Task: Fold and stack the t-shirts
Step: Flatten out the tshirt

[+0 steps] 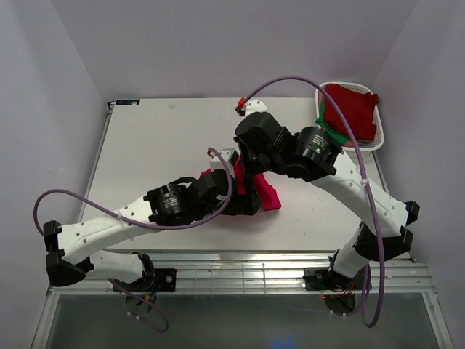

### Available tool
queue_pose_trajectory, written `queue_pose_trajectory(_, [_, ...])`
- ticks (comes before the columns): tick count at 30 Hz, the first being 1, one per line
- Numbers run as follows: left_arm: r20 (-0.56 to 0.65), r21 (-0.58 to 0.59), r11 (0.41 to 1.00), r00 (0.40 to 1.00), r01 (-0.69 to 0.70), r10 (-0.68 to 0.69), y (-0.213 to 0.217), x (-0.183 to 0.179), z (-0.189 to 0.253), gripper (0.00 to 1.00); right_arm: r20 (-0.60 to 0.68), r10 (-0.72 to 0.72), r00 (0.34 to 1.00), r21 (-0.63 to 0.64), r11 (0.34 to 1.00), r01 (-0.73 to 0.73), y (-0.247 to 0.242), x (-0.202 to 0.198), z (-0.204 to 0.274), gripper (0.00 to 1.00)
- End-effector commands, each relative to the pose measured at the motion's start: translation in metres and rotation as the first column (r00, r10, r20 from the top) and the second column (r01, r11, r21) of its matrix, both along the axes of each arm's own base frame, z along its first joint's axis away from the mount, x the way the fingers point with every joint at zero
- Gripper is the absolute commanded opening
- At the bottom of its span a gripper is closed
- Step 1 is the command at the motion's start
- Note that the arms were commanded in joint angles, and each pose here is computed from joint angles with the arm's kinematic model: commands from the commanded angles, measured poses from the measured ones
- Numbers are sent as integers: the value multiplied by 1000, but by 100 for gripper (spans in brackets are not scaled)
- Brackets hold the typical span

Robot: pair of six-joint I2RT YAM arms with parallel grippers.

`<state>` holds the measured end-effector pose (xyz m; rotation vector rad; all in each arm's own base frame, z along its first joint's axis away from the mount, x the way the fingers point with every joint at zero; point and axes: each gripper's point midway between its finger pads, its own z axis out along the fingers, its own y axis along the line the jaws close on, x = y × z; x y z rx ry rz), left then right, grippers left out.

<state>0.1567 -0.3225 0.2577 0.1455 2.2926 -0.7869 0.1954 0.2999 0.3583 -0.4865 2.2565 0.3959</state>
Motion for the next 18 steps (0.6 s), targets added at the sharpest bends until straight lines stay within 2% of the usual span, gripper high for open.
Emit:
queue_pose_trajectory(1, [68, -108, 994, 997, -13, 20, 2, 5, 39, 97, 70, 12, 997, 101, 995, -19, 6, 6, 28, 8])
queue_pose_trajectory(5, [56, -118, 993, 998, 21, -14, -18, 5, 29, 97, 50, 40, 998, 130, 990, -46, 14, 1, 31, 8])
queue_pose_trajectory(8, [16, -48, 999, 1000, 4, -4, -30, 10, -7, 97, 86, 32, 996, 196, 979, -49, 15, 2, 50, 8])
queue_pose_trajectory(11, [-7, 68, 995, 997, -70, 70, -23, 20, -45, 97, 110, 11, 994, 219, 975, -36, 7, 2, 62, 8])
queue_pose_trajectory(13, [27, 151, 975, 987, -163, 160, -6, 32, -56, 98, 110, -1, 994, 230, 973, -24, 2, 1, 64, 8])
queue_pose_trajectory(14, [27, 252, 947, 980, -198, 198, 13, 33, -70, 98, 115, -9, 993, 239, 971, -19, -3, -1, 68, 8])
queue_pose_trajectory(17, [77, 362, 860, 931, -359, 356, 63, 47, -74, 98, 110, -46, 993, 227, 974, 20, -18, -2, 65, 8])
queue_pose_trajectory(18, [85, 352, 835, 903, -423, 421, 82, 58, -68, 98, 108, -56, 993, 224, 974, 31, -22, -2, 65, 8])
